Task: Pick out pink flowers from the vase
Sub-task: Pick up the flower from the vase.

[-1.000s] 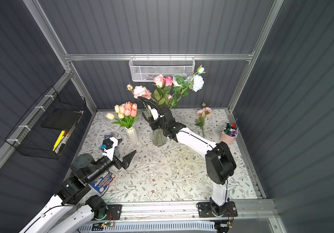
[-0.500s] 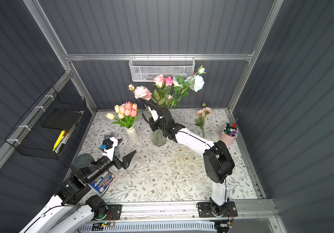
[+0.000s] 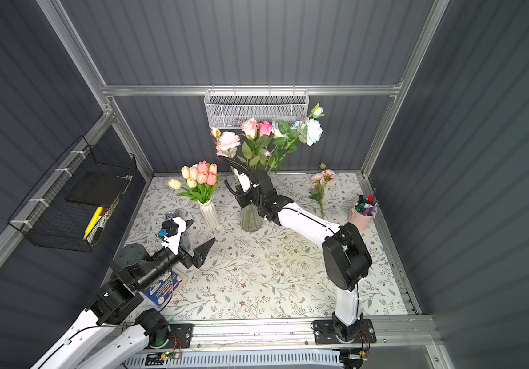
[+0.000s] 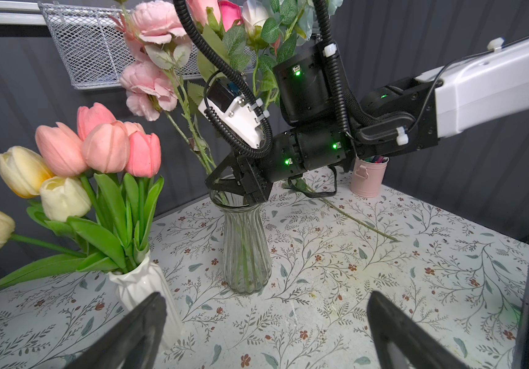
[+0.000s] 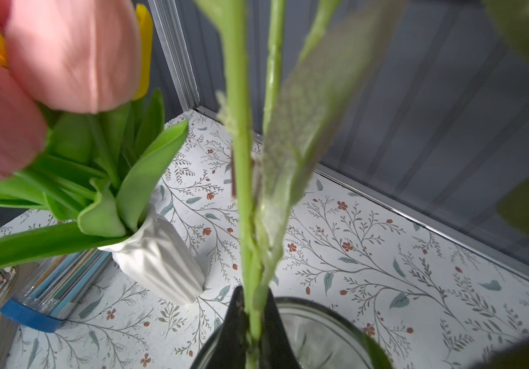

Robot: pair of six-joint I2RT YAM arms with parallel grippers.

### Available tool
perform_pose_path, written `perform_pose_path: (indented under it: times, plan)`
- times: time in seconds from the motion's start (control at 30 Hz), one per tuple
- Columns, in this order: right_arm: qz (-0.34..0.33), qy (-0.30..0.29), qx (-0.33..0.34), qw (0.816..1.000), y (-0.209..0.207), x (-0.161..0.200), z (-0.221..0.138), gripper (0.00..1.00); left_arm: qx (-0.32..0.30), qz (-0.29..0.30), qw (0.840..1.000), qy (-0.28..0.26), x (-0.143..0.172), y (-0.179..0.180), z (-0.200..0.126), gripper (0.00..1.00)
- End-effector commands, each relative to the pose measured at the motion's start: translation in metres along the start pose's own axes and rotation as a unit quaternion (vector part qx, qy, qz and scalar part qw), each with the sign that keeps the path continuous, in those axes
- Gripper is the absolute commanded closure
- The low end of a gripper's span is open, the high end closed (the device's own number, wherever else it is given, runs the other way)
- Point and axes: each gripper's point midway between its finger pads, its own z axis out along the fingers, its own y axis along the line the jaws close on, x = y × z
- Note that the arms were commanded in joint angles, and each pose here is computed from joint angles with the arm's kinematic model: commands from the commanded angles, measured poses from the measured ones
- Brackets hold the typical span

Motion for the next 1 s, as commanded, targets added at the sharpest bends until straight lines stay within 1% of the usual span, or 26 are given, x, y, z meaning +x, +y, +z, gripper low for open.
perform_pose_path:
  times: [0.0,0.23,0.6,0.8,0.97]
  plan:
    - [-0.02,-0.043,-0.013,0.999,0.007,-0.041,-0.022,0.97,0.005,0.01,1.0,-0.005,0.0,-0.002,-0.001,0.01]
    - [-0.054,-0.065,-0.026,0.996,0.013,-0.064,-0.039,0.94,0.001,0.011,1.0,-0.003,0.0,-0.001,0.0,0.01]
    - [-0.073,-0.112,-0.057,0.989,0.027,-0.109,-0.071,0.94,-0.002,0.012,1.0,-0.001,0.001,0.0,-0.001,0.01]
    - [-0.088,-0.149,-0.06,0.983,0.031,-0.146,-0.097,0.94,-0.004,0.013,1.0,-0.001,0.001,0.001,-0.001,0.01]
    - [-0.092,-0.181,-0.059,0.977,0.034,-0.183,-0.128,0.99,-0.004,0.014,1.0,-0.002,0.001,0.001,-0.002,0.01]
